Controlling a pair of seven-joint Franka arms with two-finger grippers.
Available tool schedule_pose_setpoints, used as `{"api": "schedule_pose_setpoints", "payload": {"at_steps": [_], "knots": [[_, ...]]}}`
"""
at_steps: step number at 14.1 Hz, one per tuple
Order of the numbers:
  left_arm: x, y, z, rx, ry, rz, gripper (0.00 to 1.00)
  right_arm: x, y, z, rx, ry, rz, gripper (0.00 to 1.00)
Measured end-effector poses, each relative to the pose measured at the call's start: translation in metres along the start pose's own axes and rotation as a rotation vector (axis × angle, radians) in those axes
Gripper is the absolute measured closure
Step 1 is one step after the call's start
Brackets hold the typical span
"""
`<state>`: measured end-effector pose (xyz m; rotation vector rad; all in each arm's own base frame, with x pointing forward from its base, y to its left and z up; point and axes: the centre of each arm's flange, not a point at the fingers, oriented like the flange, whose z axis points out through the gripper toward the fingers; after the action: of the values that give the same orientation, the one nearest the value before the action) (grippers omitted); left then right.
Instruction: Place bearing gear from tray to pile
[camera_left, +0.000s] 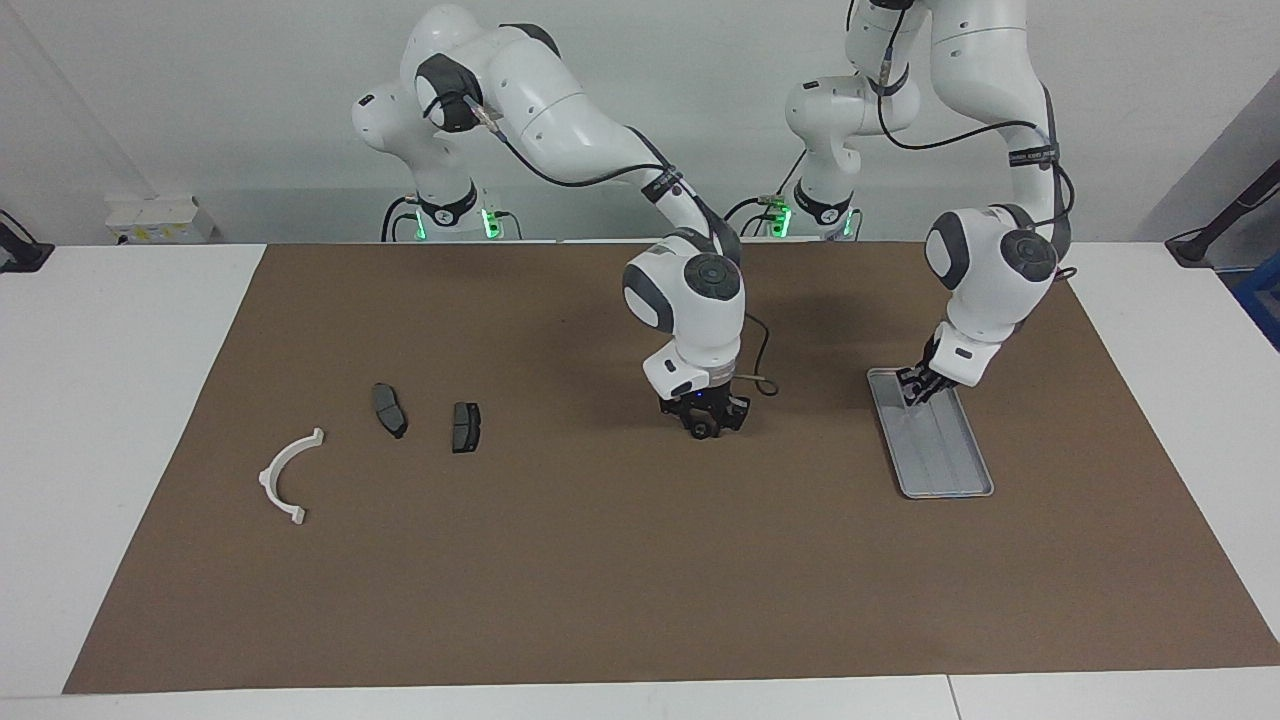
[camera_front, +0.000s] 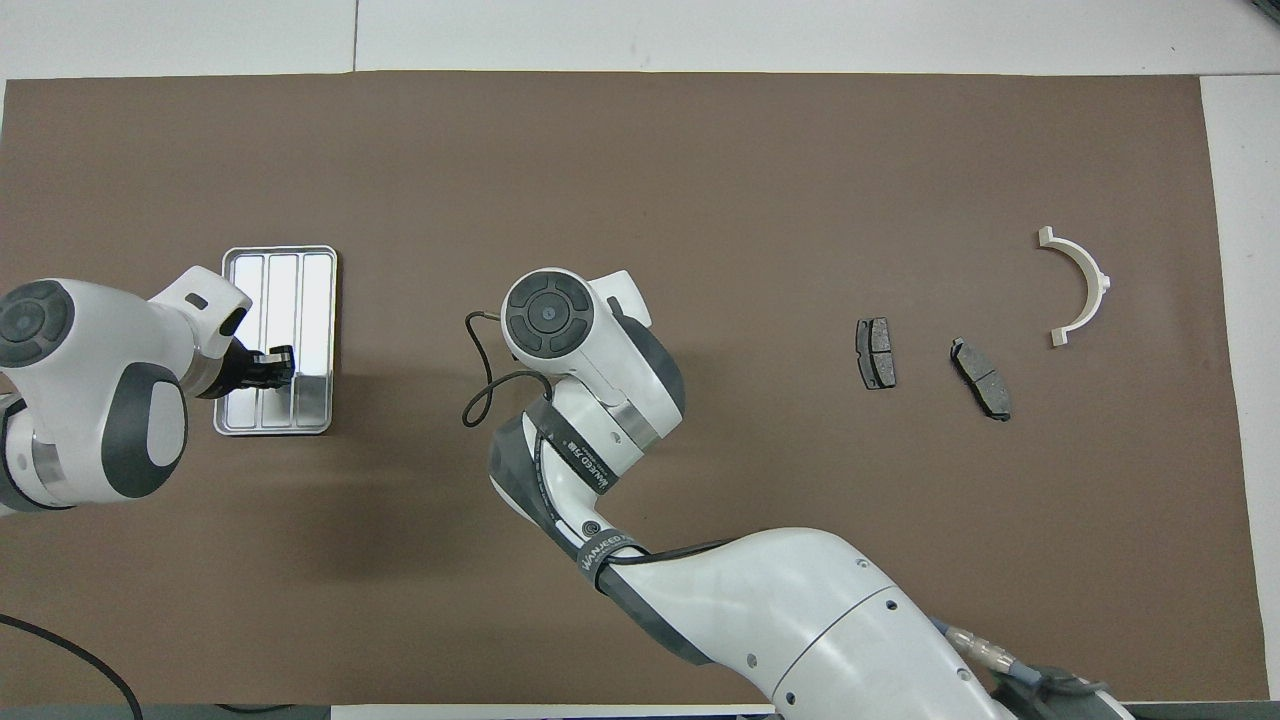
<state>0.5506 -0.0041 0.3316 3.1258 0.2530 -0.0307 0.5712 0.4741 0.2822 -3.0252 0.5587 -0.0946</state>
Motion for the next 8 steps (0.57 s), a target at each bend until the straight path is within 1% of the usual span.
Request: {"api": "schedule_pose_setpoints", "payload": {"at_steps": [1, 4, 7, 8], "knots": [[0.007, 0.009, -0.018, 0.000, -0.003, -0.022, 0.76, 0.000, 0.000, -0.001, 0.000, -0.001, 0.001, 0.59], [0.016, 0.043, -0.057, -0.002, 0.003, -0.077, 0.76, 0.000, 0.000, -0.002, 0.000, -0.001, 0.001, 0.59], [0.013, 0.068, -0.064, -0.003, 0.006, -0.111, 0.76, 0.001, 0.001, -0.002, -0.002, -0.003, 0.003, 0.59], [0.012, 0.072, -0.064, -0.003, 0.005, -0.116, 0.76, 0.006, 0.004, -0.003, -0.018, -0.011, 0.006, 0.59]]}}
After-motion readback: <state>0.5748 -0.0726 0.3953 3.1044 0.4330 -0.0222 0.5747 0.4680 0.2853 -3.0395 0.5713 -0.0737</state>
